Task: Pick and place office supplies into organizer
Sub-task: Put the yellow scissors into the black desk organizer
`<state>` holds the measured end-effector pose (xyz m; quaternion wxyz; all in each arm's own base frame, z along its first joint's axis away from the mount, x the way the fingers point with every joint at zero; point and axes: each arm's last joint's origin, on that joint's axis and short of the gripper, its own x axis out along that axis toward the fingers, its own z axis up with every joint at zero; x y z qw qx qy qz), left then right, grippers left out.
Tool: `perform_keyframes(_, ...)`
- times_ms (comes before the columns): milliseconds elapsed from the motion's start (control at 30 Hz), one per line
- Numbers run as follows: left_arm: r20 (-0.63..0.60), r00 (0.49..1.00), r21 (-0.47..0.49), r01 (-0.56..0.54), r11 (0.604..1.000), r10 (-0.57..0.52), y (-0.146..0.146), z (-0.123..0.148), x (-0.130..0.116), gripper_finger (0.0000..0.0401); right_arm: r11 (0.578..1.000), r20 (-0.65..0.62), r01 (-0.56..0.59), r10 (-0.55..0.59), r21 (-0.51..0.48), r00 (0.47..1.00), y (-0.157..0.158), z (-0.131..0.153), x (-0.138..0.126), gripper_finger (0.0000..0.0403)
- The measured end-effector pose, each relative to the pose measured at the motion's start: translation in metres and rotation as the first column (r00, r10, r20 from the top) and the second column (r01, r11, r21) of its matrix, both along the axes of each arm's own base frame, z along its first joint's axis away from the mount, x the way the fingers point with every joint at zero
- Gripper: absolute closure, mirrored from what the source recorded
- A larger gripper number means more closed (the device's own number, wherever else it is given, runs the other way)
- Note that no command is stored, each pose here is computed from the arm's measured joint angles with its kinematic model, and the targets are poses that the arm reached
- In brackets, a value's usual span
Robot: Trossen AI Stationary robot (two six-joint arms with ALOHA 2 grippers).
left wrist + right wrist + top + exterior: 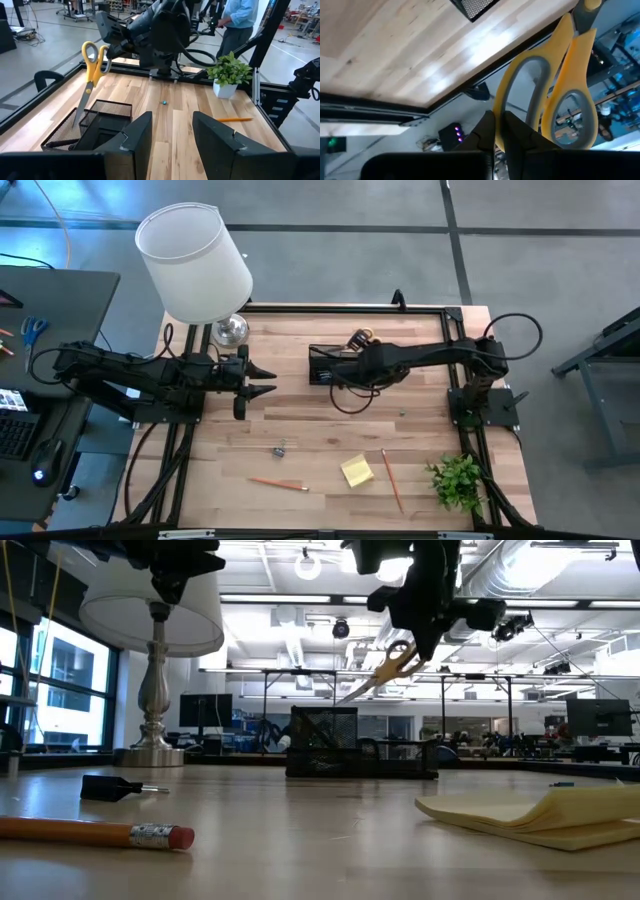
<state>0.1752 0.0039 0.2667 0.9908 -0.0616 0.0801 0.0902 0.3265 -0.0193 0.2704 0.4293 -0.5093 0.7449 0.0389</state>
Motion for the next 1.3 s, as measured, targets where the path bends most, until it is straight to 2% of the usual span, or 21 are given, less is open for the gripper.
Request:
perform_keyframes(400,0.007,1.000,-0.007,-0.001,1.000,0.001,0.000,0.001,0.000,0.0270,0.988,-0.036,-0.152,0.151,-0.011,0.988,-0.004,-0.002,0.014,0.0400)
perform_keyframes(600,0.011,1.000,-0.023,-0.004,1.000,0.004,0.000,0.001,0.000,0.0270,0.969,-0.225,-0.244,0.228,-0.045,0.947,-0.006,-0.028,0.027,0.0400)
perform_keyframes(700,0.011,1.000,-0.023,-0.004,1.000,0.004,0.000,0.001,0.000,0.0270,0.963,-0.273,-0.262,0.236,-0.064,0.933,-0.007,-0.040,0.033,0.0400)
perform_keyframes(833,0.011,1.000,-0.023,-0.004,1.000,0.004,0.000,0.001,0.000,0.0270,0.947,-0.333,-0.303,0.255,-0.103,0.908,-0.007,-0.043,0.035,0.0400)
perform_keyframes(1000,0.011,1.000,-0.023,-0.004,1.000,0.004,0.000,0.001,0.000,0.0270,0.905,-0.417,-0.402,0.315,-0.138,0.852,-0.006,-0.042,0.041,0.0388)
perform_keyframes(1067,0.011,1.000,-0.023,-0.004,1.000,0.004,0.000,0.001,0.000,0.0270,0.894,-0.416,-0.426,0.337,-0.140,0.844,-0.003,-0.042,0.045,0.0378)
perform_keyframes(1300,0.011,1.000,-0.023,-0.004,1.000,0.004,0.000,0.001,0.000,0.0270,0.887,-0.239,-0.411,0.360,-0.213,0.902,0.007,-0.042,0.061,0.0342)
